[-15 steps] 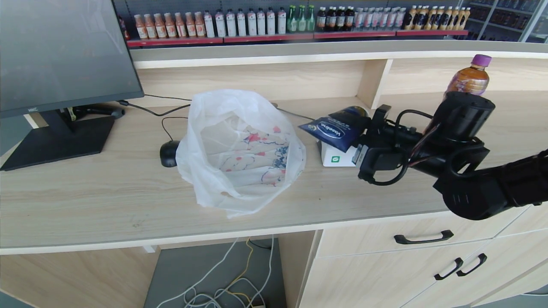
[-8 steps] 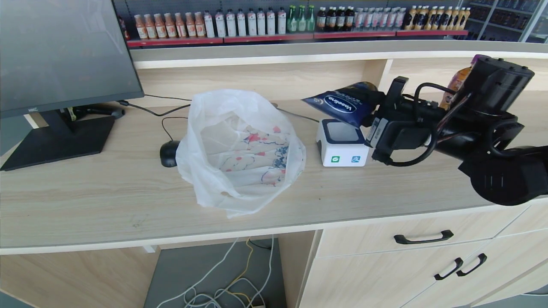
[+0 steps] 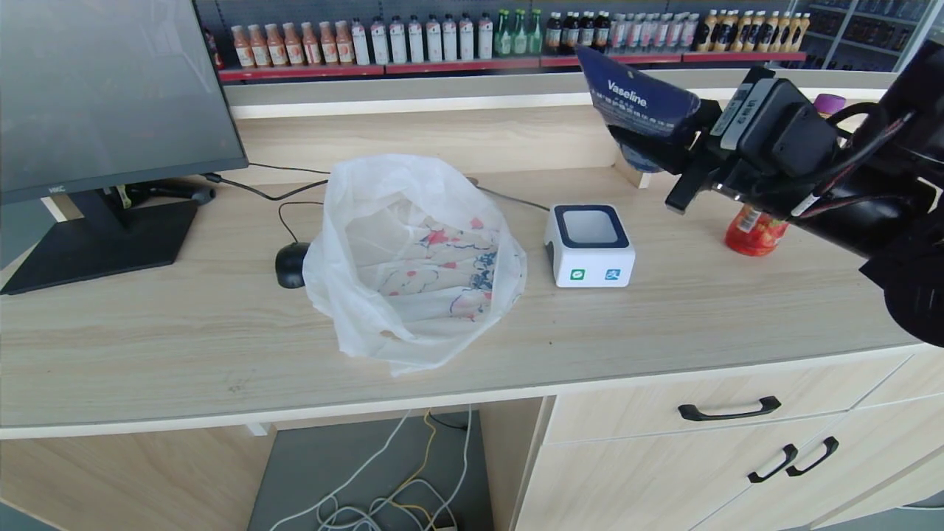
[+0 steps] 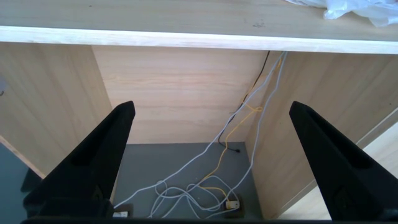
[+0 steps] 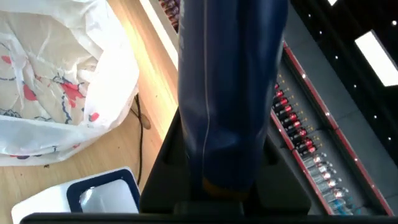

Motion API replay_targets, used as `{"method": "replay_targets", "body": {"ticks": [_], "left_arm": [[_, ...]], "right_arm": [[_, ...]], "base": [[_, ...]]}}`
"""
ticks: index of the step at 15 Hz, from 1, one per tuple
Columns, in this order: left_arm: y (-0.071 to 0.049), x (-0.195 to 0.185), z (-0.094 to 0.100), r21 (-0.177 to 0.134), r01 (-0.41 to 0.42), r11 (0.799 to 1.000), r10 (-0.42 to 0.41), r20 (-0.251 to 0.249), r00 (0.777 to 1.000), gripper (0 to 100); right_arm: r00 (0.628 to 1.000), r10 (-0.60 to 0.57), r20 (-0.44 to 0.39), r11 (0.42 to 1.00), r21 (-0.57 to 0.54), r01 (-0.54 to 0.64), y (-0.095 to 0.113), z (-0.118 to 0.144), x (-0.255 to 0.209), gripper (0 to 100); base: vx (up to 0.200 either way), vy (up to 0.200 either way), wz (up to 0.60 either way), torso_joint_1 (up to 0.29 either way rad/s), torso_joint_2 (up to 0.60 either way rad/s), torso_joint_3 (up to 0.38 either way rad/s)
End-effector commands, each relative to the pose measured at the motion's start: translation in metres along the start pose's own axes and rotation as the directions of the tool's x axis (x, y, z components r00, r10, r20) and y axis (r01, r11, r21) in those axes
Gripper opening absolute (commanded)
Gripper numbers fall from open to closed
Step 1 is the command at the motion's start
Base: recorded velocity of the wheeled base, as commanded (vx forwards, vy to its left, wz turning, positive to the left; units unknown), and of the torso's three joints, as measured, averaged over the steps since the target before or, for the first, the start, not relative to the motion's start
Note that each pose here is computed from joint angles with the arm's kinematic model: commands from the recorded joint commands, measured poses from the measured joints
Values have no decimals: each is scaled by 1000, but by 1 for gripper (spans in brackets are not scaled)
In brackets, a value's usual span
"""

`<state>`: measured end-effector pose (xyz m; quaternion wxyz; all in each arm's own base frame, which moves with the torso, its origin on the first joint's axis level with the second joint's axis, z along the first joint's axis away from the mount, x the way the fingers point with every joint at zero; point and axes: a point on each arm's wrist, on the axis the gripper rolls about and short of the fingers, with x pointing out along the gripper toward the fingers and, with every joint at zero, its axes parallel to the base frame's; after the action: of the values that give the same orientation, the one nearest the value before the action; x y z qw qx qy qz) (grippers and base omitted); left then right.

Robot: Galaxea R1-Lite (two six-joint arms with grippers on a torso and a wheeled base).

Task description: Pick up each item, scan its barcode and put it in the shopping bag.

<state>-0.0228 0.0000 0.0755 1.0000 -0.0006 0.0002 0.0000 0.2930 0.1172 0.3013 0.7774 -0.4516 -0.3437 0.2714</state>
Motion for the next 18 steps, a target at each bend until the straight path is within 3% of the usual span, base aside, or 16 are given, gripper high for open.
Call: {"method": "replay_targets", "body": {"ticks": [1, 7, 10, 12, 14, 18], "left_arm": [[0, 0, 0, 0, 0, 1000, 0, 0, 1000, 100], [0, 0, 0, 0, 0, 1000, 0, 0, 1000, 100], [0, 0, 0, 0, 0, 1000, 0, 0, 1000, 100], [0, 0, 0, 1, 0, 1000, 0, 0, 1000, 100], [0, 0, 0, 0, 0, 1000, 0, 0, 1000, 100], [0, 0, 0, 0, 0, 1000, 0, 0, 1000, 100]], "right_arm": [[998, -58, 4, 997, 50, 57, -17, 18, -12, 0], [993, -119, -27, 930, 347, 121, -23, 24, -38, 0], [976, -207, -63, 837, 505, 210, -13, 23, -55, 0], [950, -269, -160, 719, 622, 309, 7, 16, -68, 0], [908, -325, -265, 604, 681, 415, 17, 11, -75, 0], [891, -329, -314, 577, 679, 453, 26, 3, -80, 0]], "base": [[0, 0, 0, 0, 0, 0], [0, 0, 0, 0, 0, 0], [0, 0, 0, 0, 0, 0], [0, 0, 0, 0, 0, 0], [0, 0, 0, 0, 0, 0], [0, 0, 0, 0, 0, 0]]}}
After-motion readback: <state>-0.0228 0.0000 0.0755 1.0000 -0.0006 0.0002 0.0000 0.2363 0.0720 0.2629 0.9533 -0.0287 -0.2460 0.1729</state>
